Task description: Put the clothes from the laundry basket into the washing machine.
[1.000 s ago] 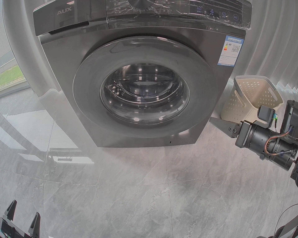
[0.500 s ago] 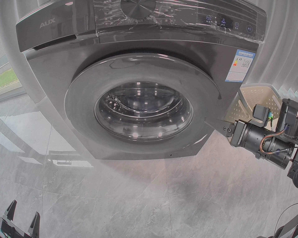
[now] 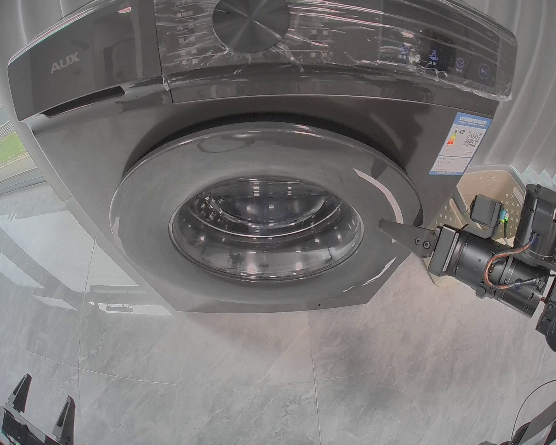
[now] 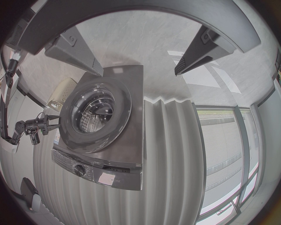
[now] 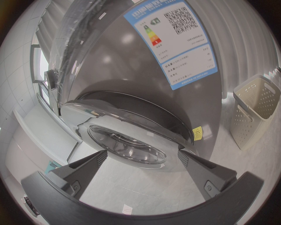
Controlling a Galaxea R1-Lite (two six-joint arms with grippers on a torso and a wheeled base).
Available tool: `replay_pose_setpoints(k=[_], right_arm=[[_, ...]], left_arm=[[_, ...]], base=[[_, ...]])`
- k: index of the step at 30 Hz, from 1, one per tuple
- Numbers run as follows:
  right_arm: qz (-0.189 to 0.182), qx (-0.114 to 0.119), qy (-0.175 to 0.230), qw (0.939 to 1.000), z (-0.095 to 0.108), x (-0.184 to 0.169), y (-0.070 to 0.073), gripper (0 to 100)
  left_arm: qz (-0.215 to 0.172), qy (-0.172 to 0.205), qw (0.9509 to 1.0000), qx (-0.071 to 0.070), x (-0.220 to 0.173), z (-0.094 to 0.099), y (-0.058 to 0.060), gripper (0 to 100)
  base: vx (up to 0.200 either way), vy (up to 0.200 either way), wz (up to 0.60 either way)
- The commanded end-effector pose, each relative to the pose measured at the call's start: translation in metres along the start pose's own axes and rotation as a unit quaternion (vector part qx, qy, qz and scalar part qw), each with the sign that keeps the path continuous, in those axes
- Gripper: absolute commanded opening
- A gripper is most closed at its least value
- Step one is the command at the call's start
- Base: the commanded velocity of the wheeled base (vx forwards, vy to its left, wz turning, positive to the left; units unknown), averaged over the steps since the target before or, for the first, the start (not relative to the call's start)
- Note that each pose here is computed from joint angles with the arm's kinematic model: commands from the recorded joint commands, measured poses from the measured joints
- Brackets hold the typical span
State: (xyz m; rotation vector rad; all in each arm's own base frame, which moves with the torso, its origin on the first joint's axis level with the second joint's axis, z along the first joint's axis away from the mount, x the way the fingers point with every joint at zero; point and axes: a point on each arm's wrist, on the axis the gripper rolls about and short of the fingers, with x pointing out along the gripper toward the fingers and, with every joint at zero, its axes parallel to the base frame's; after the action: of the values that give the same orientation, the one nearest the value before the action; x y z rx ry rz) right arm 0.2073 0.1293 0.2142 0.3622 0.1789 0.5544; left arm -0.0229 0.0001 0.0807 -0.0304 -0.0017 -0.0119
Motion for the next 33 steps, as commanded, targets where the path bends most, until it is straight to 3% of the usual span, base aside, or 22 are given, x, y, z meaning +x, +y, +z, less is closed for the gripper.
replay_pose_setpoints(k=[1,11,19,22,25,27,33], right_arm=[[0.001,0.0,-0.009,1.0,0.004,0.0,0.0,100],[-0.011,0.001,-0.038,0.9992,0.017,0.005,0.003,100],[0.0,-0.002,-0.002,1.0,-0.004,-0.005,0.007,100],[0.016,-0.014,0.034,0.9992,-0.028,-0.039,0.009,100],[0.02,-0.027,0.041,0.9986,-0.037,-0.059,0.005,100],[0.032,-0.041,0.023,0.9984,-0.042,-0.094,0.0,100],[0.036,-0.041,-0.032,0.998,-0.045,-0.144,-0.01,100]], left_arm=[[0.0,0.002,1.0,0.0,0.0,-0.005,0.0,100],[0.0,0.002,1.0,-0.001,0.0,-0.005,0.0,100],[-0.001,0.003,1.0,-0.002,0.0,-0.005,0.0,100],[-0.001,0.003,1.0,-0.002,0.0,-0.005,0.0,100],[-0.001,0.003,1.0,-0.002,0.0,-0.005,0.0,100],[0.001,0.002,1.0,-0.002,0.0,-0.005,0.0,100],[0.001,0.002,1.0,-0.001,0.0,-0.005,0.0,100]], base=[[0.0,0.0,0.0],[0.0,0.0,0.0],[0.0,0.0,0.0],[0.0,0.0,0.0],[0.0,0.0,0.0],[0.0,0.0,0.0],[0.0,0.0,0.0]])
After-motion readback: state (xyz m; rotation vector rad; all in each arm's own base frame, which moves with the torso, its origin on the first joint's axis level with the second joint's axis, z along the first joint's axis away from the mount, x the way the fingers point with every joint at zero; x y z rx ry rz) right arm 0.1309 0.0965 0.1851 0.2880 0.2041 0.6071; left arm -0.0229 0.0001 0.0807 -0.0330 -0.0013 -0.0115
